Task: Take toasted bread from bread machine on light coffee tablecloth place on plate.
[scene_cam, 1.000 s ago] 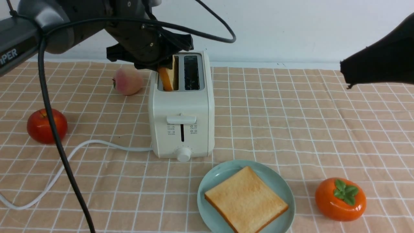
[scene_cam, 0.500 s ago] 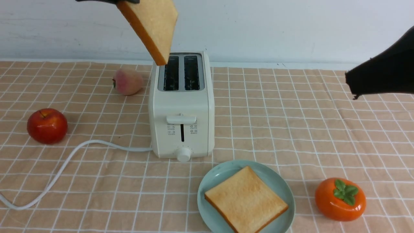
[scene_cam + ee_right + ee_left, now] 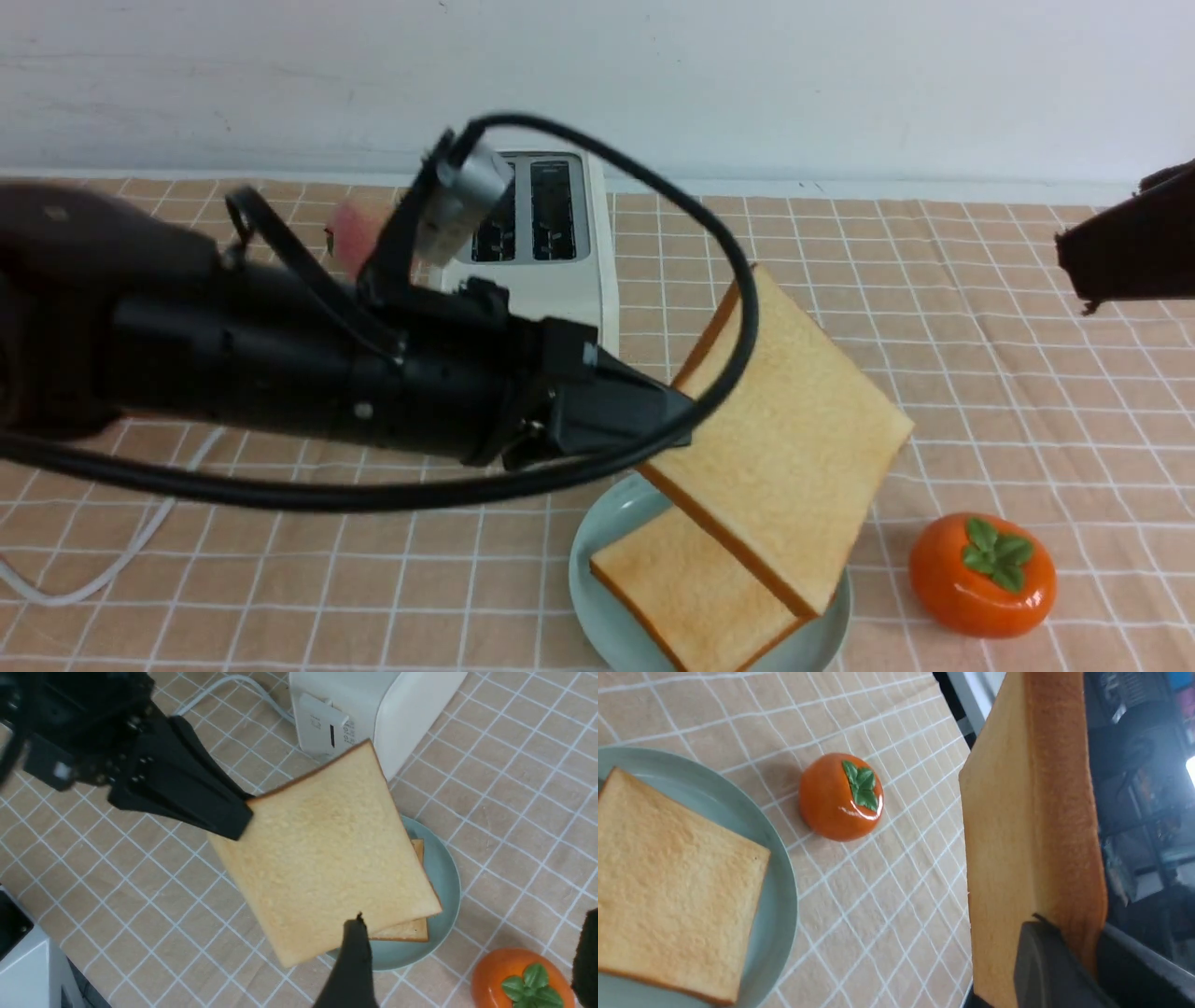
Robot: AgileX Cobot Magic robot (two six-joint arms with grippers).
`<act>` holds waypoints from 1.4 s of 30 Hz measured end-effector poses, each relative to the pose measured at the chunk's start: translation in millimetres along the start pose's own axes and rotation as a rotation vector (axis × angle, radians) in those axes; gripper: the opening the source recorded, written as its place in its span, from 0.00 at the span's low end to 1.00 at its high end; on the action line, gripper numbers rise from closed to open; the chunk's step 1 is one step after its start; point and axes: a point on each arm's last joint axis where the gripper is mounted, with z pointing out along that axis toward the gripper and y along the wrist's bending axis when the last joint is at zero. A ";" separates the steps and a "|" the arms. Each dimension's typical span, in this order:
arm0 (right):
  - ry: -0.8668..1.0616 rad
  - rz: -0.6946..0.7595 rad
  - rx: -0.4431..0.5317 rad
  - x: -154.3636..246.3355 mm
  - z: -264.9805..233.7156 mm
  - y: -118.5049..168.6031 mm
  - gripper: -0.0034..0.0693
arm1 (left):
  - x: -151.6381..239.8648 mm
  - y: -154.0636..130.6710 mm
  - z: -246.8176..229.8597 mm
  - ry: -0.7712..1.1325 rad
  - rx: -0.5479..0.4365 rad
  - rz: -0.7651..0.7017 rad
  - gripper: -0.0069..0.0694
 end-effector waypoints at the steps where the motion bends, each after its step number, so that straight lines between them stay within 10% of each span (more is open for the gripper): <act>1: 0.002 0.000 0.002 0.0 0.3 -0.4 0.84 | 2.2 19.3 10.5 -0.039 -0.016 -0.049 0.18; 18: 0.005 0.005 -0.008 -0.8 3.0 -1.1 0.84 | 25.3 118.8 65.0 0.025 -0.195 -0.327 0.22; 27: -0.001 0.011 -0.023 -1.4 3.0 0.3 0.84 | 30.0 116.7 55.3 0.118 -0.293 -0.151 0.83; 31: -0.001 0.011 -0.024 -1.4 3.0 0.4 0.84 | 14.8 107.7 27.9 0.033 -0.398 -0.123 0.95; 42: 0.040 0.004 0.094 2.3 2.5 -10.4 0.82 | 8.0 55.2 -93.2 -0.099 -0.599 -0.162 0.75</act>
